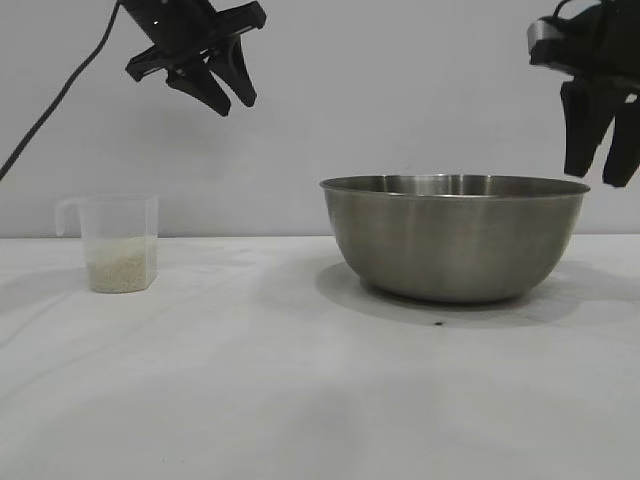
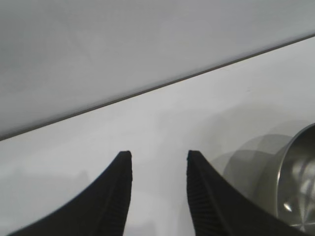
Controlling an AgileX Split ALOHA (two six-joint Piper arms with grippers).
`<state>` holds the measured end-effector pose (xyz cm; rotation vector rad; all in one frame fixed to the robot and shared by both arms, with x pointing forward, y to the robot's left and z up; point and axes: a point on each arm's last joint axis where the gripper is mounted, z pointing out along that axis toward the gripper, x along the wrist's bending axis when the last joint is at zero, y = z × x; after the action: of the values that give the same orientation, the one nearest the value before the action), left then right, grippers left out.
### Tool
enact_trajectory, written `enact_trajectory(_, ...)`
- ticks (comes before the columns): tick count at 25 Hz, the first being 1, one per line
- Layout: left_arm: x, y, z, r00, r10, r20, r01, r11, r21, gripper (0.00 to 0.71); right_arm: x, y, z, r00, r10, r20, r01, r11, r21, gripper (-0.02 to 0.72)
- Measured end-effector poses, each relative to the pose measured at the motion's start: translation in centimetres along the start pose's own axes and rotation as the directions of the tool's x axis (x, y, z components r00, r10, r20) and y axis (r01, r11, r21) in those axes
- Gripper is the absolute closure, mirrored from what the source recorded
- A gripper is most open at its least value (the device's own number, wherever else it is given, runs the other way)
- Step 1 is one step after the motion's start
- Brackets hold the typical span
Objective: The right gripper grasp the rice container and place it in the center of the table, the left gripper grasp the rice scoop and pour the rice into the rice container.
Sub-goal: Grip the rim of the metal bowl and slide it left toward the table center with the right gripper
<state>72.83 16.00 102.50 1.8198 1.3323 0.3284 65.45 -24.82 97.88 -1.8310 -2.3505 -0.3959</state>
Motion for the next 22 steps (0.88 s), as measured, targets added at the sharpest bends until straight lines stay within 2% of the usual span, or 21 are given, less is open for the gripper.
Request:
enact_trajectory(8,0.0,0.0,0.0,1.000,0.000,0.000,0.000,1.000,0.000,0.499,0.4,1.1,2.9,1.000,-0.009,0.006,0.009,1.000,-0.029,0.447)
enact_trajectory(10,0.0,0.0,0.0,1.000,0.000,0.000,0.000,1.000,0.000,0.499,0.4,1.2,3.4,1.000,-0.010,0.006,0.011,1.000,-0.025,0.589)
enact_trajectory(13,0.0,0.0,0.0,1.000,0.002,-0.001,-0.002,1.000,0.001,0.499,0.7,1.2,3.9,1.000,-0.018,0.005,0.018,1.000,-0.018,0.703)
enact_trajectory(22,0.0,0.0,0.0,1.000,0.004,-0.002,-0.004,1.000,0.001,0.499,6.2,0.8,5.4,0.989,-0.147,-0.018,0.148,0.987,0.057,0.703)
